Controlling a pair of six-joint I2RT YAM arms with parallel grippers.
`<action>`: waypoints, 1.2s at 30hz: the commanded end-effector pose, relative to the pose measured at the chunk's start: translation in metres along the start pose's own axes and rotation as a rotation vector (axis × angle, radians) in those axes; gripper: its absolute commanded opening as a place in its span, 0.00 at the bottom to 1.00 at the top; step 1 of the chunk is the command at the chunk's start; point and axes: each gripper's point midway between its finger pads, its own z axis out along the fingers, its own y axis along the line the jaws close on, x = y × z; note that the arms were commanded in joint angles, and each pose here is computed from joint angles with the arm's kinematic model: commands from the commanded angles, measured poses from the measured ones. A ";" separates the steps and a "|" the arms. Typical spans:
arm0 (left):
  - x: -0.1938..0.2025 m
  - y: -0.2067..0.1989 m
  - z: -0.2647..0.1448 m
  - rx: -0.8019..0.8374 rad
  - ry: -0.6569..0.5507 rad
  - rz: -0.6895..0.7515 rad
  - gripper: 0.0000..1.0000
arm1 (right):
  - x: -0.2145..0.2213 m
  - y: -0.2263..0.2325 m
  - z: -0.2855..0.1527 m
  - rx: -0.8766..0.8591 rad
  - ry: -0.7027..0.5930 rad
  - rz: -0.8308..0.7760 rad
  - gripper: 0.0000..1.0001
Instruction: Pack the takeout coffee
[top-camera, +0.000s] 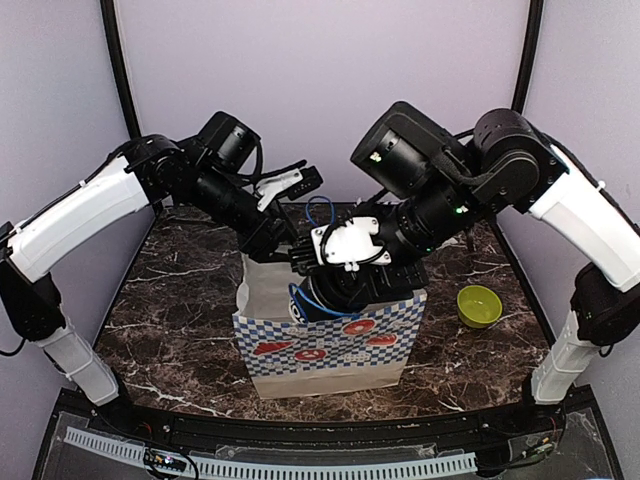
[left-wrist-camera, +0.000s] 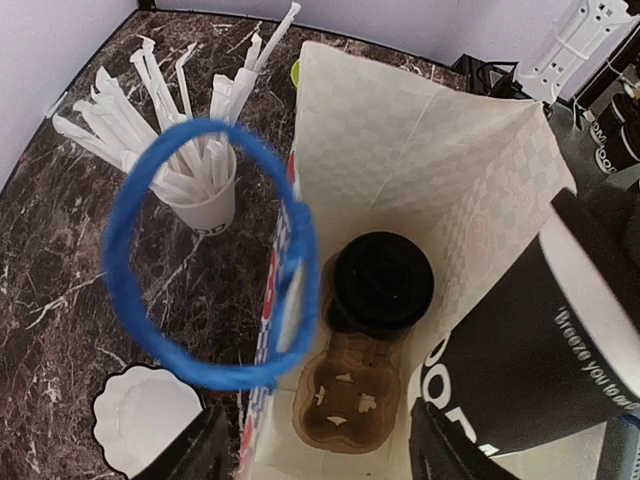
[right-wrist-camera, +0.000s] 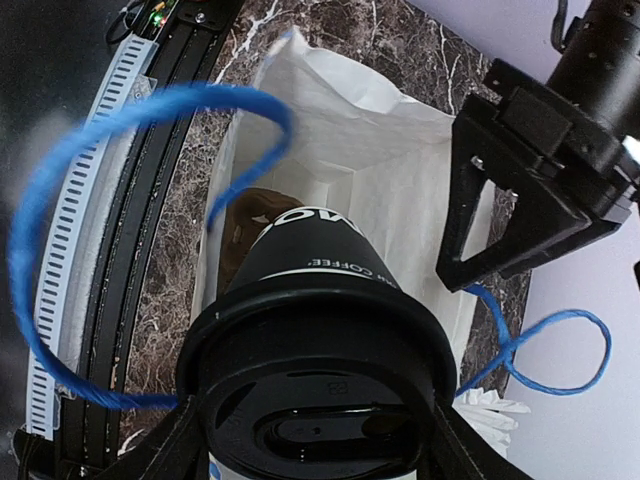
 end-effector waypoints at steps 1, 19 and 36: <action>-0.019 -0.020 -0.061 -0.054 -0.170 0.058 0.66 | -0.012 -0.006 0.000 0.074 0.032 -0.037 0.41; 0.020 0.066 -0.161 -0.744 -0.580 -0.032 0.89 | 0.001 0.060 0.058 0.042 0.272 -0.196 0.37; 0.062 0.114 -0.150 -0.832 -0.587 -0.197 0.87 | -0.017 0.144 0.076 -0.022 0.282 -0.417 0.37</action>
